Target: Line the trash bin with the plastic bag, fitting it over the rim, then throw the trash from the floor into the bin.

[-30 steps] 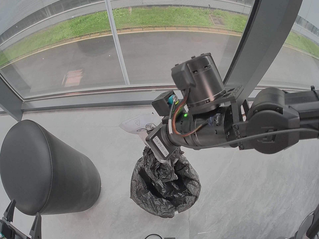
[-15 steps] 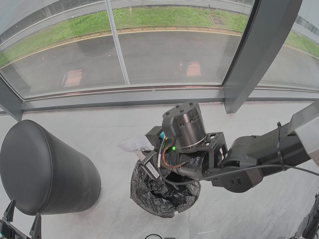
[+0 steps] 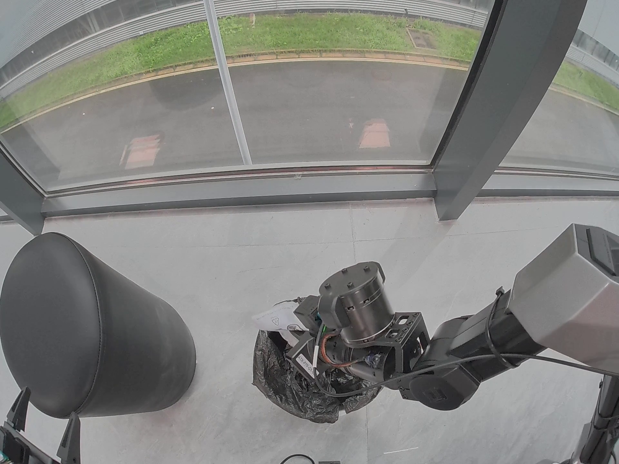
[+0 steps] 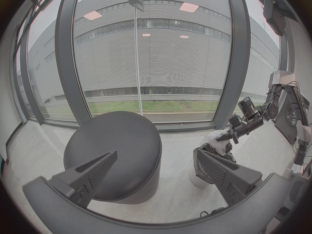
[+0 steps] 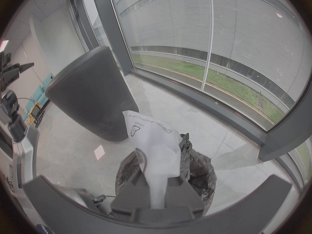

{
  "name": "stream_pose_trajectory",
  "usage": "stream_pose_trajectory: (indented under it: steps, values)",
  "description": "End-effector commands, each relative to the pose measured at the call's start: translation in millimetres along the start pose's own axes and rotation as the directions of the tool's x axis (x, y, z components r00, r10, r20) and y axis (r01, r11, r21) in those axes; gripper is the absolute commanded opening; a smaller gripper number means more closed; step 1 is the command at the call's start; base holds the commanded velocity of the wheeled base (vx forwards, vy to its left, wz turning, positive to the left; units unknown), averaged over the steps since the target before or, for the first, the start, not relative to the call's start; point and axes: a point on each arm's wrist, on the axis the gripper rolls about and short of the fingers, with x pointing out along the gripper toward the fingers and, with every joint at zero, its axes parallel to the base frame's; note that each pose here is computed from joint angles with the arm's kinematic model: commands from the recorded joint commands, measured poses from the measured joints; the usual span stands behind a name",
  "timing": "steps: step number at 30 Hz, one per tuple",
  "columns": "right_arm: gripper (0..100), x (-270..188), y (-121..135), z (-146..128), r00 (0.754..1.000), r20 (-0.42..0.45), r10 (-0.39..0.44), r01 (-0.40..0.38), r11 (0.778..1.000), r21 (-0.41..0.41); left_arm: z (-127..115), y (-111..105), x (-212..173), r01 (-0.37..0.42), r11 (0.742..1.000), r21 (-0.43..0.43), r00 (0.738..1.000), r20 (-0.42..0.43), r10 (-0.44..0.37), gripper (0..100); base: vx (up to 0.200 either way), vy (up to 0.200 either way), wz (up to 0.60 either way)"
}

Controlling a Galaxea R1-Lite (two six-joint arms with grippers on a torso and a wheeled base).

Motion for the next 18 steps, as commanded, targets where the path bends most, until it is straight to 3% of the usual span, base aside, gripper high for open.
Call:
stream_pose_trajectory:
  steps: [1, 17, 18]
  values:
    - [0, 3.3, 3.8, -18.5, 0.998, -0.058, 0.009, -0.01, 1.0, -0.009, -5.2, 0.0, 0.1, 0.0, 1.0, -0.001, 1.0, -0.003, 0.0, 100, 0.0, 0.0, 0.0]
    - [0, 5.3, 2.6, -22.8, 0.997, -0.072, 0.006, -0.008, 1.0, -0.016, -5.2, 0.0, 0.1, 0.0, 1.0, -0.001, 1.0, -0.003, 0.0, 100, 0.0, 0.0, 0.0]
    - [100, 4.9, 2.4, -22.3, 0.998, -0.07, 0.006, -0.007, 1.0, -0.016, -5.2, 0.0, 0.1, 0.0, 1.0, 0.001, 1.0, -0.003, 0.0, 100, 0.0, 0.0, 0.0]
